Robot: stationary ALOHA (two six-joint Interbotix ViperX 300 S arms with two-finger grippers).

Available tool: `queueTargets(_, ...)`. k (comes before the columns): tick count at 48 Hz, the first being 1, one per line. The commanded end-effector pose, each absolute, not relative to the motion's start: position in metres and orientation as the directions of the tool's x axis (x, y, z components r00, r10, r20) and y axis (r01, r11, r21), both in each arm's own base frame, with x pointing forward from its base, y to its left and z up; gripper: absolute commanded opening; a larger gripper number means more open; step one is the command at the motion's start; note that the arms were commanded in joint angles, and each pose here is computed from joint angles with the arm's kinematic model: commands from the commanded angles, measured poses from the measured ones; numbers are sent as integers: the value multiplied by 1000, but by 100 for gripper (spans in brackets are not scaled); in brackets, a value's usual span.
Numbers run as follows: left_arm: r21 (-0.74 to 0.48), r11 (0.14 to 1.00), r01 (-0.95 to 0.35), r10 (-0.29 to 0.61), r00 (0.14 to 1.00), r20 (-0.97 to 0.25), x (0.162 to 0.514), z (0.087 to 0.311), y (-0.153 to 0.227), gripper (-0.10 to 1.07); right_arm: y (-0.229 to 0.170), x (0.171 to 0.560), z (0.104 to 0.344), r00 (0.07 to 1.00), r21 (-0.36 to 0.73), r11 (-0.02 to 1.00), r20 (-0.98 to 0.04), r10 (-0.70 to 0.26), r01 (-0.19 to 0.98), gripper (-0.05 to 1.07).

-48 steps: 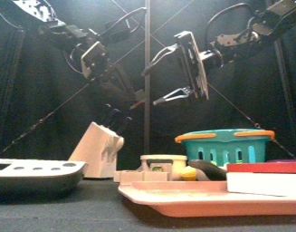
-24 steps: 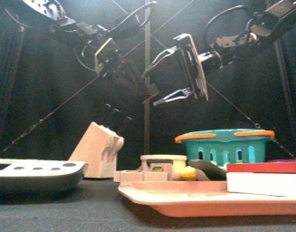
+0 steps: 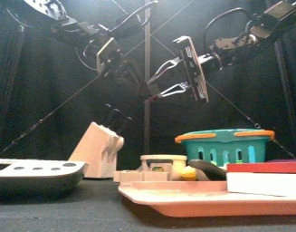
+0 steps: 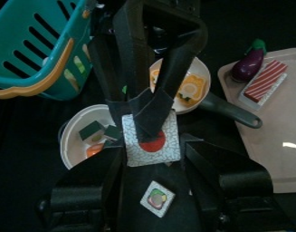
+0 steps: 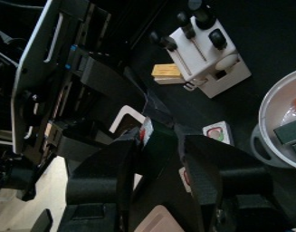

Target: Handover sushi

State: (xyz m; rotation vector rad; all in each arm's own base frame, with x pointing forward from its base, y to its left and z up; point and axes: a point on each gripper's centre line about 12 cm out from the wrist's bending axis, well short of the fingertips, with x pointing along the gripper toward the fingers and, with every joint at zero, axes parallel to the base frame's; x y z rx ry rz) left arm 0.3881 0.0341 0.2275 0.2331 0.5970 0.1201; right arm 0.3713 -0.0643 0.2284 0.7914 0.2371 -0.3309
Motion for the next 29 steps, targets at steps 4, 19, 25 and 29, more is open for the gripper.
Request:
queueTargets(4,249,967,-48,173,843,-509,394,241,34,67,-67,372,236,928,657,659,-308,-208,366,60)
queueTargets(19,245,968,-44,168,840,-516,394,237,34,89,-66,370,232,924,656,655,-321,-207,375,56)
queueTargets(25,245,969,-42,168,838,-520,394,235,34,94,-67,369,232,924,657,654,-319,-209,375,56)
queueTargets(29,246,969,-40,166,839,-518,393,235,34,94,-66,369,232,924,656,655,-321,-207,375,56)
